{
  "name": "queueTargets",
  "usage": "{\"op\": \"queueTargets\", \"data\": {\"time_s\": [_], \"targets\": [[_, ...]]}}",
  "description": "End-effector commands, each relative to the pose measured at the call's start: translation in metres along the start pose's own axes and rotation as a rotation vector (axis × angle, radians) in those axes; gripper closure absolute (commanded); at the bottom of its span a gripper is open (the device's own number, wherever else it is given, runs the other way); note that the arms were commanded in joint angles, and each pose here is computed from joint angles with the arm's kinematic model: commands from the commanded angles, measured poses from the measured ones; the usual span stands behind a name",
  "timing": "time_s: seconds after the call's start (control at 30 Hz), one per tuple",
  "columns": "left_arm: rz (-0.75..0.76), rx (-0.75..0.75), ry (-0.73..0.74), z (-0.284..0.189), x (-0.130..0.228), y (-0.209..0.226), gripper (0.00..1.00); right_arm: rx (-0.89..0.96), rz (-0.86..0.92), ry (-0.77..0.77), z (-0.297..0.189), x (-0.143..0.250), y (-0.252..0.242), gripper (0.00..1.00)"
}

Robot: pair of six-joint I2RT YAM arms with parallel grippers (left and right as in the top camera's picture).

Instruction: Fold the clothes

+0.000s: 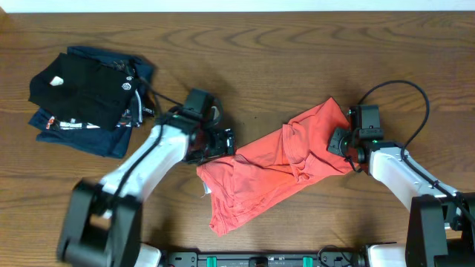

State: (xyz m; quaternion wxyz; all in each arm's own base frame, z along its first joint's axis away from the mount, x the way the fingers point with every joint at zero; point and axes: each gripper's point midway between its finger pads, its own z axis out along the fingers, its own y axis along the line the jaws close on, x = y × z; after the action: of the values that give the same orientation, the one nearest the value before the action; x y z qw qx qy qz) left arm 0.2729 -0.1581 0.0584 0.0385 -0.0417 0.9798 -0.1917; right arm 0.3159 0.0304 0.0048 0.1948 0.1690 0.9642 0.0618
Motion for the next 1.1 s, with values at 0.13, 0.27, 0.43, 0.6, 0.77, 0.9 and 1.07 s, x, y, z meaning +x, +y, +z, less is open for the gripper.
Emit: {"op": "queueTargets", "data": {"time_s": [0.13, 0.27, 0.43, 0.6, 0.77, 0.9, 1.07], "targets": [[-0.095, -0.011, 0.054, -0.047, 0.04, 0.001, 0.02, 0.004, -0.02, -0.008, -0.034, -0.022, 0.0, 0.57], [-0.134, -0.04, 0.116, -0.029, 0.059, 0.016, 0.02, -0.003, -0.019, -0.028, -0.048, -0.027, 0.002, 0.44], [-0.21, 0.001, 0.181, -0.001, 0.082, 0.025, 0.02, 0.0, -0.018, -0.023, -0.056, -0.024, 0.0, 0.42], [-0.232, 0.089, 0.225, 0.018, 0.1, 0.023, 0.02, 0.005, -0.016, -0.013, -0.057, -0.021, -0.002, 0.42], [-0.272, 0.137, 0.221, 0.034, 0.108, 0.024, 0.02, 0.005, -0.015, -0.01, -0.057, -0.021, -0.002, 0.42], [-0.282, 0.173, 0.225, 0.044, 0.115, 0.019, 0.04, 0.008, -0.015, -0.003, -0.057, -0.019, -0.003, 0.42], [-0.24, 0.202, 0.212, 0.048, 0.115, 0.006, 0.4, 0.009, -0.016, -0.002, -0.057, -0.019, -0.003, 0.42]]}}
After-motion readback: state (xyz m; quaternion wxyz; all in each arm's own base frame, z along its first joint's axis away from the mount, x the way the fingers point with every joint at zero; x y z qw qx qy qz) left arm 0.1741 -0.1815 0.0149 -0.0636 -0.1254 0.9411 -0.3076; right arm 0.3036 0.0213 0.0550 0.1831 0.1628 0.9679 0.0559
